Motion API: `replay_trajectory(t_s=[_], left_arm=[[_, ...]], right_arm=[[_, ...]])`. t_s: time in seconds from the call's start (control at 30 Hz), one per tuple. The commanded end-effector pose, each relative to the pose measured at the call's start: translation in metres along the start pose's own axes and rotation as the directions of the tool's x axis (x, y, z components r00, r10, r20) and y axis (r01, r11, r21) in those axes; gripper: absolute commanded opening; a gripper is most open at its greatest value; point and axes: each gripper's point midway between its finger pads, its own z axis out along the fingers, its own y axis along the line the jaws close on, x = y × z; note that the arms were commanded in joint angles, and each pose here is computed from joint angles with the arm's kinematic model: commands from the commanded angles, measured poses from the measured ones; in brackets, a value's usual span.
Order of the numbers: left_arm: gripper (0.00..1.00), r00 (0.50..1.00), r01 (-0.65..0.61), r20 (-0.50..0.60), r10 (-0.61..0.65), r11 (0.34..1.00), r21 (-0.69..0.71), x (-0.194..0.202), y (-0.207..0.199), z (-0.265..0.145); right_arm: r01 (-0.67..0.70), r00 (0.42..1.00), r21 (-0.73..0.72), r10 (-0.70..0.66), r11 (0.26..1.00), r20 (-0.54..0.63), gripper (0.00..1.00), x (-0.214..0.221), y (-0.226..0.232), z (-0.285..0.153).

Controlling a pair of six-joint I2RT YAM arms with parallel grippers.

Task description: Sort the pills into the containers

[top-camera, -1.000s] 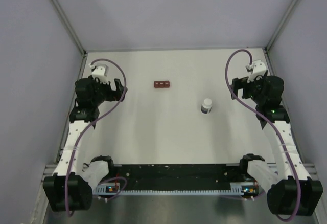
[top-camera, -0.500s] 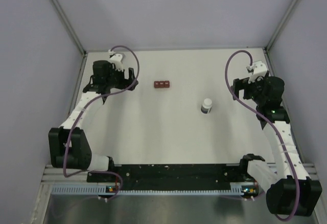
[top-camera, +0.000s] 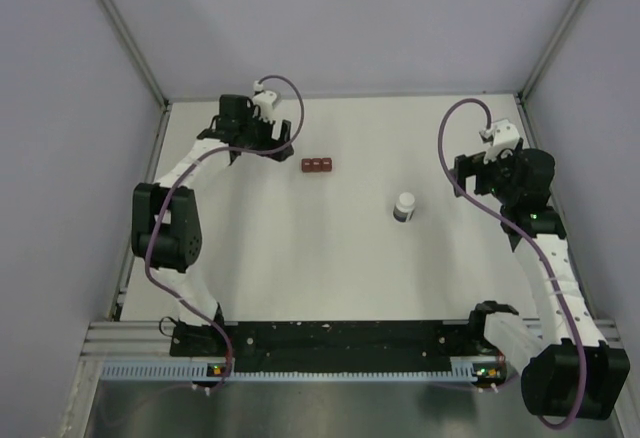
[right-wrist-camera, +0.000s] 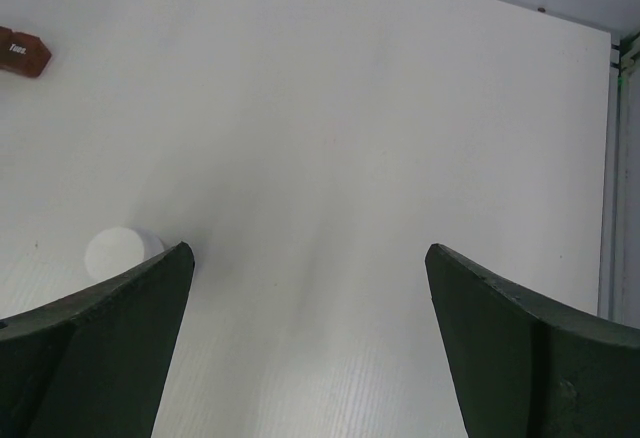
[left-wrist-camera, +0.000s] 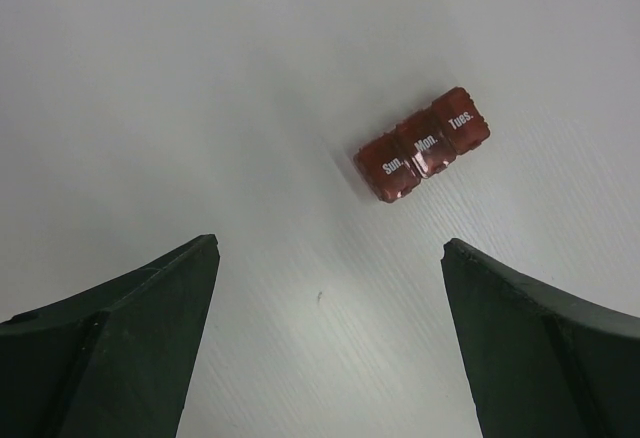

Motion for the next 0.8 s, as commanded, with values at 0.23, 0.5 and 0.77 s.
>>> replay_trajectory(t_s=[0.23, 0.5, 0.77], left_arm=[[0.99, 0.967, -0.253, 0.02, 0.253, 0.954, 0.161, -0.027, -0.021, 0.036], [0.98, 0.898, -0.419, -0.028, 0.439, 0.872, 0.252, -0.014, -0.027, 0.058], [0.99, 0.825, -0.51, -0.042, 0.564, 0.774, 0.377, 0.01, -0.042, 0.074]], right_arm=[[0.026, 1.0, -0.042, -0.026, 0.999, 0.012, 0.99, 0.0, 0.003, 0.001], [0.033, 0.999, -0.054, -0.032, 0.998, 0.019, 0.99, -0.002, 0.005, 0.0], [0.036, 0.999, -0.075, -0.035, 0.997, 0.019, 0.99, -0.001, 0.009, 0.001]])
